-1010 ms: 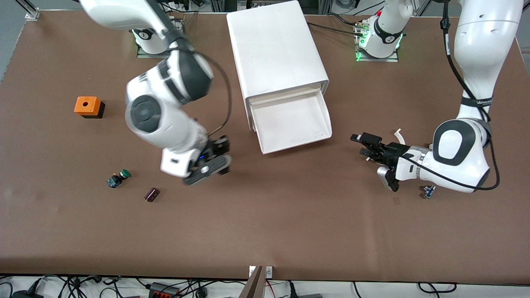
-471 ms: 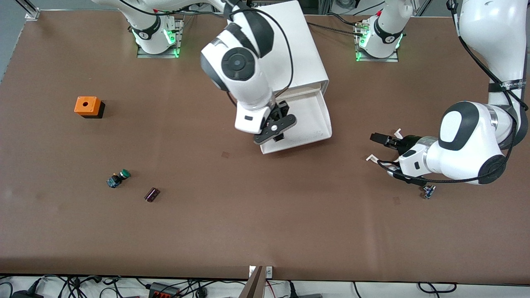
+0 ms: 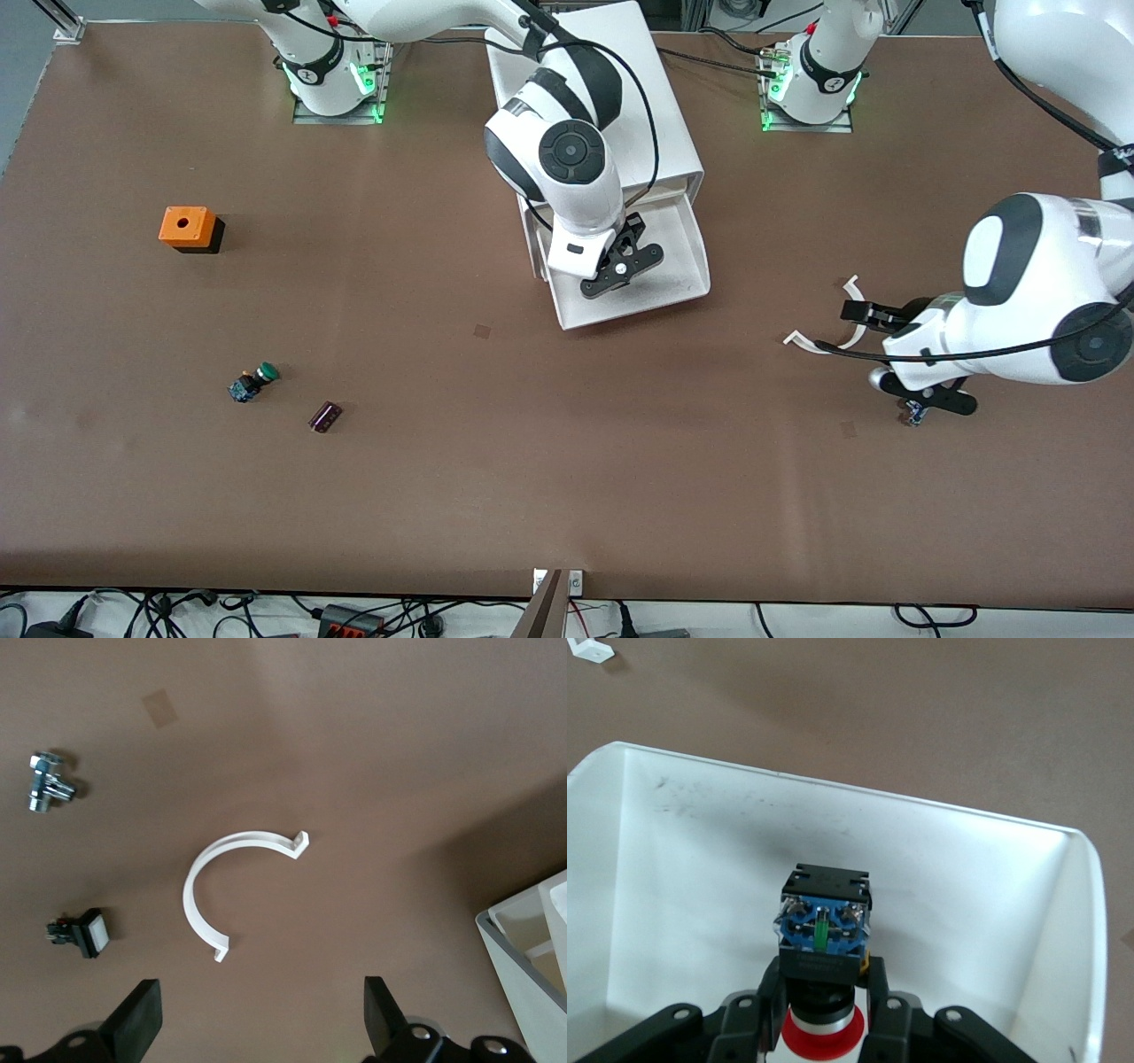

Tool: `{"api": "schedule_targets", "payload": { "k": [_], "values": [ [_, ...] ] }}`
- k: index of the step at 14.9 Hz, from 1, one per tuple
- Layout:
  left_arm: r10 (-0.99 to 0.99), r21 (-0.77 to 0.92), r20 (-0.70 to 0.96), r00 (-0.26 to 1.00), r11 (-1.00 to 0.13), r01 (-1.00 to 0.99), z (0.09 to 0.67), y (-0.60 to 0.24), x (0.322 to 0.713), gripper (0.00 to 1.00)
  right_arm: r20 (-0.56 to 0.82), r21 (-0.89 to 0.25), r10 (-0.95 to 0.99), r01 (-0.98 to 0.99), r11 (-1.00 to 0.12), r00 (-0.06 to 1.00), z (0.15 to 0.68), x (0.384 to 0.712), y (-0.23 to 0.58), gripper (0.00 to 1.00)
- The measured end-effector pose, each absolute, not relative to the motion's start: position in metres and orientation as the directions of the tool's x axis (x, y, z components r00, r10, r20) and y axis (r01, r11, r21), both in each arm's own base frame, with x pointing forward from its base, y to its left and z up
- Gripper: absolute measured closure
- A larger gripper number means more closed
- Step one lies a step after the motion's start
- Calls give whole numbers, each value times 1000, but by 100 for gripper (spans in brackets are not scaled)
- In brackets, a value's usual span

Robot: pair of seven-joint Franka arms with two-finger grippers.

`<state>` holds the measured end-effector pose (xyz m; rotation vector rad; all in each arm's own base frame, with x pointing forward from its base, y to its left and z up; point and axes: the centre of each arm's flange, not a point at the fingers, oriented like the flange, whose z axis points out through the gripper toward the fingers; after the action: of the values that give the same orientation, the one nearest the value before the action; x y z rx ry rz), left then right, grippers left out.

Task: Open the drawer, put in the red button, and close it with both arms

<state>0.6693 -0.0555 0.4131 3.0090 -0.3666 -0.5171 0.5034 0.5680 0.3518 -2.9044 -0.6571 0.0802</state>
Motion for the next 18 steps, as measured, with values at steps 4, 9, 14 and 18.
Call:
{"api": "schedule_targets", "payload": {
  "k": [4, 9, 14, 18],
  "values": [
    [-232, 103, -316, 920, -972, -210, 411, -50, 673, 0, -30, -164, 415, 405, -899, 909, 342, 504, 568, 61],
    [-140, 113, -311, 940, -987, -110, 409, -60, 675, 0, -37, -162, 400, 390, -906, 916, 337, 505, 568, 29],
    [-70, 107, -297, 952, -993, -39, 410, -75, 677, 0, 61, -179, 224, 231, -956, 973, 406, 544, 543, 0],
    [14, 114, -234, 972, -993, 41, 405, -123, 680, 0, 74, -169, 55, 67, -983, 996, 438, 625, 436, 0]
  ]
}}
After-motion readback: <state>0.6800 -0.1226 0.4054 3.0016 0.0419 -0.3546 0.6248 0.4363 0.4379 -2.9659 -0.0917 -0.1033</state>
